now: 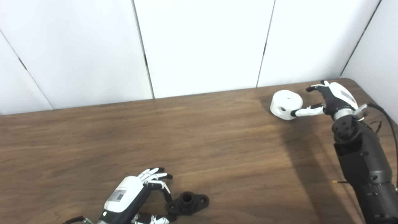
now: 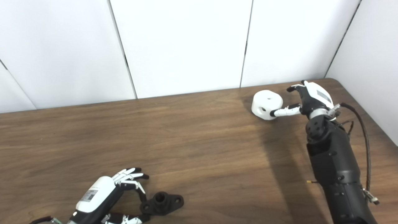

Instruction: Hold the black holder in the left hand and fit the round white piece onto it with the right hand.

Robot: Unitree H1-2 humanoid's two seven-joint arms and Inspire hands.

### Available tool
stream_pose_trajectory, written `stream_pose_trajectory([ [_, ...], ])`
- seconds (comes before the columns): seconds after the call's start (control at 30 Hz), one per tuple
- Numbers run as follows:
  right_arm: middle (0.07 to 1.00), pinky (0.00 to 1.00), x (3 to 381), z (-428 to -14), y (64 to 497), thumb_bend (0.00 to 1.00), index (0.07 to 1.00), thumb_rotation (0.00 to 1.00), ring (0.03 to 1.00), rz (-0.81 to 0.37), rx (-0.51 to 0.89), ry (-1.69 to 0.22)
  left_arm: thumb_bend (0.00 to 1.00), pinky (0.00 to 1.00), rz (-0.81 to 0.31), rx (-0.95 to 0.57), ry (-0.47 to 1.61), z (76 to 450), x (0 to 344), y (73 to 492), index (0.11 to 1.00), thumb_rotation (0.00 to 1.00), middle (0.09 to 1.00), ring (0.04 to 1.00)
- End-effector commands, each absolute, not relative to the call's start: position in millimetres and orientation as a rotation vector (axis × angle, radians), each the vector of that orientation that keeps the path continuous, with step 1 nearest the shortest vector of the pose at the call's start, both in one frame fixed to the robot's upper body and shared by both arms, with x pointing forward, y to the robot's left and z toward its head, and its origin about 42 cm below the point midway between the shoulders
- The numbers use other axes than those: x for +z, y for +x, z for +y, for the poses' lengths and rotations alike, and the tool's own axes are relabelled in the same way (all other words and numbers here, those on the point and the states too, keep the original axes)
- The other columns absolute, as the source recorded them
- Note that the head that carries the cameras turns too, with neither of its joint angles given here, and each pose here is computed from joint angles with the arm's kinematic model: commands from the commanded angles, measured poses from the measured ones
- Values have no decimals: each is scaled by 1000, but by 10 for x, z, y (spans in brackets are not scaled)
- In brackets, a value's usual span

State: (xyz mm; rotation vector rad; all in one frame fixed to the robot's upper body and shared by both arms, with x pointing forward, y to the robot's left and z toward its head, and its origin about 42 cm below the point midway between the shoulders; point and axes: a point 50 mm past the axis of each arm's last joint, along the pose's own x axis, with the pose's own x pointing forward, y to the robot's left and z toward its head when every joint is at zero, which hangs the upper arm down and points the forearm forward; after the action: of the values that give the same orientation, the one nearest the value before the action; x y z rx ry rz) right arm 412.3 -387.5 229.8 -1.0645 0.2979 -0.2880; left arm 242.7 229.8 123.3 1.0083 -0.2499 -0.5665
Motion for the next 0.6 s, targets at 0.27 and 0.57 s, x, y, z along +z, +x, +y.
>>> stream_pose_trajectory([
  [0.27,1000,1000,2577,-3771,4325,872,804,314,1000,207,-326,-1060,515,915,19,-624,1090,2599,830,2284,486,42,837,927],
  [0.57,1000,1000,2528,-3697,4395,879,815,339,1000,219,-303,-1063,515,923,22,-622,1083,2608,807,2300,486,42,837,930],
])
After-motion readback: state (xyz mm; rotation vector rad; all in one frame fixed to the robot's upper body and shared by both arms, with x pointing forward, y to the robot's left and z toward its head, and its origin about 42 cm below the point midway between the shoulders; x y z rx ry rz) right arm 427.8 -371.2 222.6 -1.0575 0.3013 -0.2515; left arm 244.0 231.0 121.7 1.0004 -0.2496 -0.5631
